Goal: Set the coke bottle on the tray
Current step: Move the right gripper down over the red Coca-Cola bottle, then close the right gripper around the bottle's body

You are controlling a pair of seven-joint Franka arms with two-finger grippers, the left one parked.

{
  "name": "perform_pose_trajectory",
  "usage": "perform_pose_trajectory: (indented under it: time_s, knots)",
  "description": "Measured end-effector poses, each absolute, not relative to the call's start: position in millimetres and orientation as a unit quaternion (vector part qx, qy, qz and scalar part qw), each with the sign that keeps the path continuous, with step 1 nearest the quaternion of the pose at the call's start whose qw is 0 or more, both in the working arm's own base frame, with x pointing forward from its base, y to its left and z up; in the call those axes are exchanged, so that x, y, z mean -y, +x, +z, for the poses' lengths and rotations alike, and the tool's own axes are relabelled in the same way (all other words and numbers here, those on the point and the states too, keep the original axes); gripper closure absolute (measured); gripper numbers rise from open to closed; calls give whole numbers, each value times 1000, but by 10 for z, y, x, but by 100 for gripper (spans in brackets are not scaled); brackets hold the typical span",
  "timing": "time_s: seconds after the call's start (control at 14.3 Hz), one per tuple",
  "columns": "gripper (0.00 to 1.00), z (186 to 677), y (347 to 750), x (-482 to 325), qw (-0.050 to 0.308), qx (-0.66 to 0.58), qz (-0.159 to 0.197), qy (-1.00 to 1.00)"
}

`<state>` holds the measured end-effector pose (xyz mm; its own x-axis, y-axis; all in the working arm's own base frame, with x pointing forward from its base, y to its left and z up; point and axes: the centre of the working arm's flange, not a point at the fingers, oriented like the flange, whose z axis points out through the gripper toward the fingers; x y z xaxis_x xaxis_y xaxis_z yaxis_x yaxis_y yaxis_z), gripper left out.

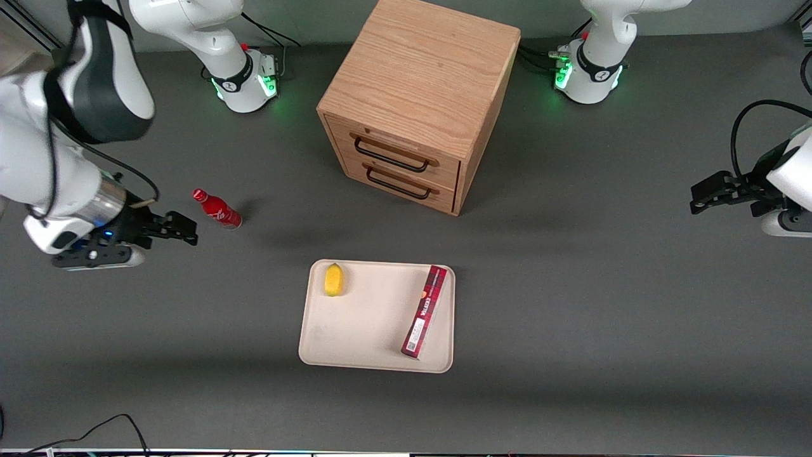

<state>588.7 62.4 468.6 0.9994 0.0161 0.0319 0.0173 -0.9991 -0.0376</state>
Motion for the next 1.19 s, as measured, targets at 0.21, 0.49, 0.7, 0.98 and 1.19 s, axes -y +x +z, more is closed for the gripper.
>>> perform_pose_trajectory:
  time_s: [0.21,0.49,0.7,0.98,1.19]
  knots:
    - [0,4311,5636,-536,20,13,-6,-1000]
    - [1,3768,5191,-447,21,20,-7,-1000]
    - [2,3781,5007,-252,24,33,-5,-999]
    - [14,3770,4760,-100,28,27,1,-999]
    - [22,3592,4641,-93,28,25,6,-999]
